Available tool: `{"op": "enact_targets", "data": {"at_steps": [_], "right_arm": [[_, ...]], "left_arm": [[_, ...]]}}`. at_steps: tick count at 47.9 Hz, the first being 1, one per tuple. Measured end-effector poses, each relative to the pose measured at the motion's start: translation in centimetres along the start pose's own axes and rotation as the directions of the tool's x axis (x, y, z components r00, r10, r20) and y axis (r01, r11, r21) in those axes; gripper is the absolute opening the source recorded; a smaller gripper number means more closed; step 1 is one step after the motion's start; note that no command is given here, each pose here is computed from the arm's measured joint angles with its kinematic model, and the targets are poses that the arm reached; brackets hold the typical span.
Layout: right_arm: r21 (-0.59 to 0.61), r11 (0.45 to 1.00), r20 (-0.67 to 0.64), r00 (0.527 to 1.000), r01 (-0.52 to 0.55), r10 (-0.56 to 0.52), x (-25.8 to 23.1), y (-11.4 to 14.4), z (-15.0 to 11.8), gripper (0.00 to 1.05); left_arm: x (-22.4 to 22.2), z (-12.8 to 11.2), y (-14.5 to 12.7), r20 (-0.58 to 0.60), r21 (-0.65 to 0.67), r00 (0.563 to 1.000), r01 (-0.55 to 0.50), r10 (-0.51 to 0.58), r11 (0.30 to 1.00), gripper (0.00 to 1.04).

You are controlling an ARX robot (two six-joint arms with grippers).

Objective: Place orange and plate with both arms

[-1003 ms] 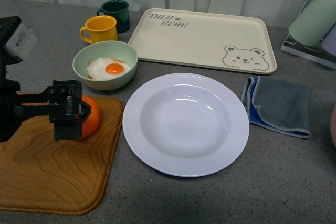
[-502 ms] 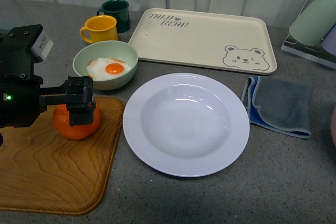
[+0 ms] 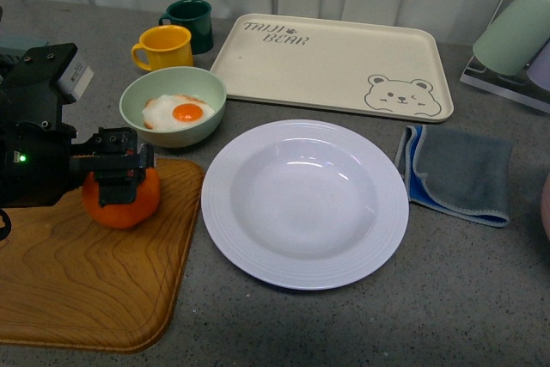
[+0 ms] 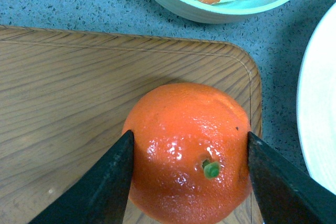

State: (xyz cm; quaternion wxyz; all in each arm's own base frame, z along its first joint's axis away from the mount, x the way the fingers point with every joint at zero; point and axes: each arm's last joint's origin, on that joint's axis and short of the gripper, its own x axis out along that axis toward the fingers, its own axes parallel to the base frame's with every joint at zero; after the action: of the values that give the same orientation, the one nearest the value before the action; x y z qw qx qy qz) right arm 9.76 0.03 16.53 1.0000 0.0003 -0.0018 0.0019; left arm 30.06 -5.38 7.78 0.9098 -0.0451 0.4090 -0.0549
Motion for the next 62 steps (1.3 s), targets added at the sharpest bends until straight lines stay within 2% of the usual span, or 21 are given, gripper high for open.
{"op": "enact_targets", "data": {"at_steps": [5, 13, 20, 25, 46, 54, 62], "right_arm": [[0.000, 1.000, 0.000, 1.000, 0.000, 0.000, 0.0, 0.0, 0.0, 0.95], [0.000, 1.000, 0.000, 1.000, 0.000, 0.000, 0.0, 0.0, 0.0, 0.95], [0.000, 1.000, 0.000, 1.000, 0.000, 0.000, 0.0, 0.0, 0.0, 0.95], [0.000, 1.000, 0.000, 1.000, 0.000, 0.000, 0.0, 0.0, 0.0, 0.95], [0.000, 1.000, 0.000, 1.000, 0.000, 0.000, 0.0, 0.0, 0.0, 0.95], [0.000, 1.000, 0.000, 1.000, 0.000, 0.000, 0.0, 0.0, 0.0, 0.95], [0.000, 1.000, 0.000, 1.000, 0.000, 0.000, 0.0, 0.0, 0.0, 0.95]], "left_arm": [[-0.2, 0.1, -0.2, 0.000, 0.008, 1.000, 0.005, -0.005, 1.000, 0.50], [-1.2, 0.8, -1.4, 0.026, 0.020, 0.999, 0.043, -0.044, 0.999, 0.48], [-2.5, 3.0, -4.9, 0.104, 0.075, 0.983, 0.143, -0.151, 0.987, 0.47], [-2.3, 3.6, -7.2, 0.119, 0.107, 0.972, 0.188, -0.201, 0.976, 0.47], [1.0, 2.1, -13.9, 0.040, 0.139, 0.955, 0.286, -0.294, 0.948, 0.47], [2.1, 1.7, -15.3, 0.021, 0.135, 0.950, 0.306, -0.312, 0.942, 0.47], [3.2, 1.0, -15.5, 0.005, 0.119, 0.954, 0.298, -0.300, 0.947, 0.47]]}}
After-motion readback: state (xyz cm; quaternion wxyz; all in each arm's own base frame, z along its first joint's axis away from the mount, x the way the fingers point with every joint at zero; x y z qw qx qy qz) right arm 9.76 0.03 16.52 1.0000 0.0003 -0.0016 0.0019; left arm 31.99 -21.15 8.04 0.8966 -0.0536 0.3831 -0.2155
